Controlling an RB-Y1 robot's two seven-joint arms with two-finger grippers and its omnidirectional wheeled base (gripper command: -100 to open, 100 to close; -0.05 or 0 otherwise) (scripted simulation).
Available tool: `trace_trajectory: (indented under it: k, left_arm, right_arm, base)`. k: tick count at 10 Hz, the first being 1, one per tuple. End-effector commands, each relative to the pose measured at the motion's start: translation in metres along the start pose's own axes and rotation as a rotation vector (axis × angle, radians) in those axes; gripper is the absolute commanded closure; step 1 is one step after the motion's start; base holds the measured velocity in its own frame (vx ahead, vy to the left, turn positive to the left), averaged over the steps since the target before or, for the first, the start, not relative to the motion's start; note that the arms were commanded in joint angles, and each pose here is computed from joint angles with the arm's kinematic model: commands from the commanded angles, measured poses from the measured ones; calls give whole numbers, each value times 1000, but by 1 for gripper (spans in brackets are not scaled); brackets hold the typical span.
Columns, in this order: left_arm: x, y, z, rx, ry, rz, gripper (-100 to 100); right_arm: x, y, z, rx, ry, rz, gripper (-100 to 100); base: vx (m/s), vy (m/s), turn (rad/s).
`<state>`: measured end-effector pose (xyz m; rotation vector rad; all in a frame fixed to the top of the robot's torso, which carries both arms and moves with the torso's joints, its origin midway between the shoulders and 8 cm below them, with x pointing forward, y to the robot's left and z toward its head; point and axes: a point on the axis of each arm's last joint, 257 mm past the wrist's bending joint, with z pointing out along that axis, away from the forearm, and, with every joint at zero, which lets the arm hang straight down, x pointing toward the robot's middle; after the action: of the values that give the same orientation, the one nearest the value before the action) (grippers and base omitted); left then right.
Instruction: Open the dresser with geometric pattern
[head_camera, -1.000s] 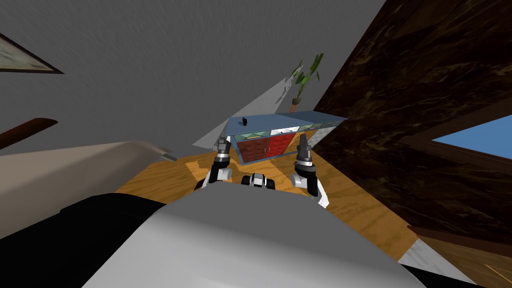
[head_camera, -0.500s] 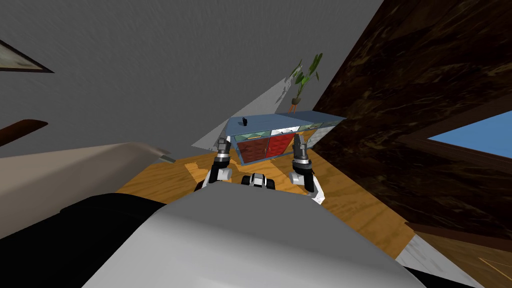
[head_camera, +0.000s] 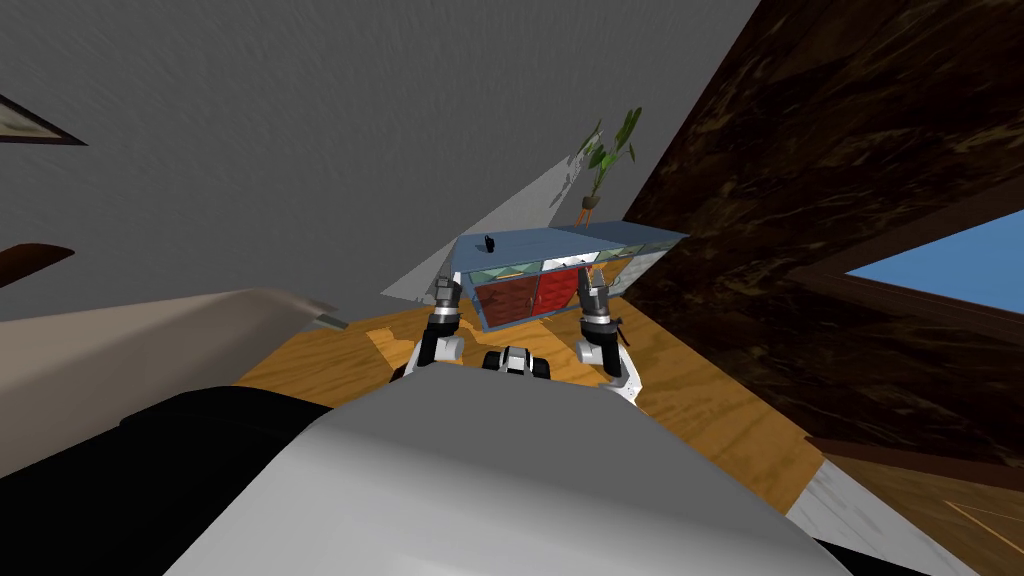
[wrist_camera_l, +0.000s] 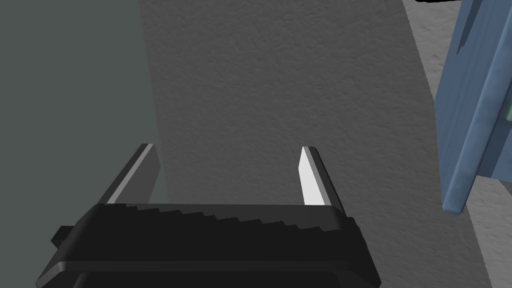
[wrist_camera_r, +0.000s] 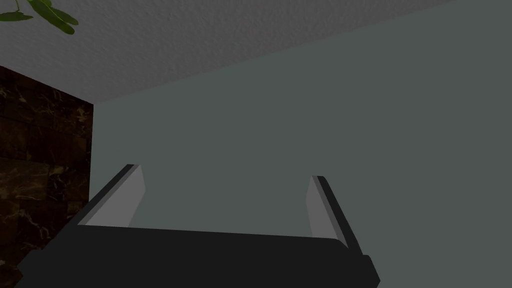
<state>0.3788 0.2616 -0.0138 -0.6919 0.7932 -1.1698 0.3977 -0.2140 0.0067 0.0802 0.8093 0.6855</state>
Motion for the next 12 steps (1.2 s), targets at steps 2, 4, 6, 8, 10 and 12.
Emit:
trace_trajectory:
  k: [2,4,6,8,10,12]
  left_arm:
    - [0,0,0,0,0,0,0]
    - [0,0,0,0,0,0,0]
    - [0,0,0,0,0,0,0]
    - [0,0,0,0,0,0,0]
    - [0,0,0,0,0,0,0]
    - [0,0,0,0,0,0,0]
  right_arm:
    - [12,1,4,-18,16,-103,-100]
    - [24,1,7,-34,30,-160,-100]
    - [24,1,7,-35,29,-196,-100]
    - [36,2,10,-52,43,-268,-100]
    - [48,2,13,-69,59,-327,-100]
    - [48,2,13,-71,57,-369,-100]
  base:
    - [9,37,-48]
    - [4,38,-31]
    - [4,40,-18]
    - [11,48,-56]
    - [8,37,-27]
    - [5,37,-23]
